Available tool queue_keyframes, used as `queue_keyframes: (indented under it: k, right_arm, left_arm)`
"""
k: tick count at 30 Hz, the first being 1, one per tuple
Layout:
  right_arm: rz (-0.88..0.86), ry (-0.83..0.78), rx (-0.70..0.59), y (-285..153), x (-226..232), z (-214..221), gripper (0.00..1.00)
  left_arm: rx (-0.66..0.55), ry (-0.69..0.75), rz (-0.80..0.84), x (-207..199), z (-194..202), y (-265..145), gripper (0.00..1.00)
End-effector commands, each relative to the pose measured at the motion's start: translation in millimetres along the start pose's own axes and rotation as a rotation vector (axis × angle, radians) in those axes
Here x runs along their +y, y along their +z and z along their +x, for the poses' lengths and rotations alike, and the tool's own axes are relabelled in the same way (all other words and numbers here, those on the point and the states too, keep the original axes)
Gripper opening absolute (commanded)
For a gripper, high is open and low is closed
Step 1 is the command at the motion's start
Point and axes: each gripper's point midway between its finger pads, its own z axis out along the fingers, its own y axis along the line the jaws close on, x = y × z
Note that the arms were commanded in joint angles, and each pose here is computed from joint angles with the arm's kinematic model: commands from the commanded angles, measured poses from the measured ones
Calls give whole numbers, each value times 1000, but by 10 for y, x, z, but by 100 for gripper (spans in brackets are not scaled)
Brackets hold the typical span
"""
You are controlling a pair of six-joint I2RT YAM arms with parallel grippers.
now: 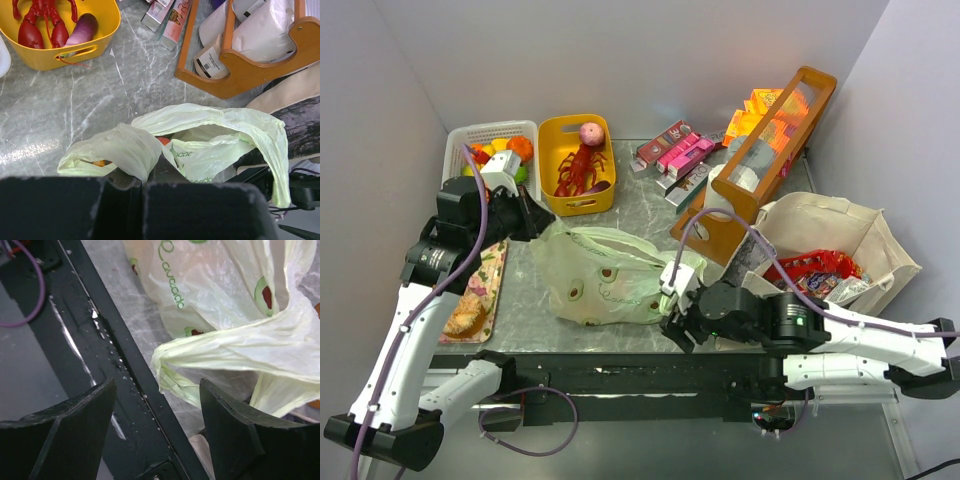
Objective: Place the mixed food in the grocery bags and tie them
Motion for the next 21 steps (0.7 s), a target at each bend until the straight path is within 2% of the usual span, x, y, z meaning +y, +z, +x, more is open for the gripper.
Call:
queue_keyframes:
  k: [1, 4, 7, 10, 11, 14, 16, 17, 21]
  right_arm:
    - [73, -16, -52, 169, -73, -145, 77]
    - [221, -38, -46, 300, -292, -143, 80]
    - [282, -55, -63, 370, -386, -219, 71]
    - [323, -65, -77, 312, -486, -386, 37]
    - [361, -59, -99, 232, -558, -520, 17]
    - [427, -81, -156, -81, -717, -843, 0]
    - [484, -94, -207, -315, -842, -1046, 0]
    - [496, -67, -274, -528, -891, -1235, 0]
    - [545, -22, -409, -904, -1076, -1508, 0]
  left_arm:
    - [-34, 33, 33, -62, -98, -34, 1]
    - [-34, 39, 36, -63, -91, -42, 1]
    - [-41, 58, 38, -56, -88, -44, 1]
    - [-55, 74, 33, -49, -110, -65, 1]
    - [-71, 85, 24, -42, -148, -88, 1]
    - [-122, 115, -22, 11, -266, -150, 1]
    - [-156, 127, -60, 64, -335, -188, 1]
    - [-172, 132, -80, 93, -357, -213, 1]
    - [-222, 121, -190, 297, -398, -252, 1]
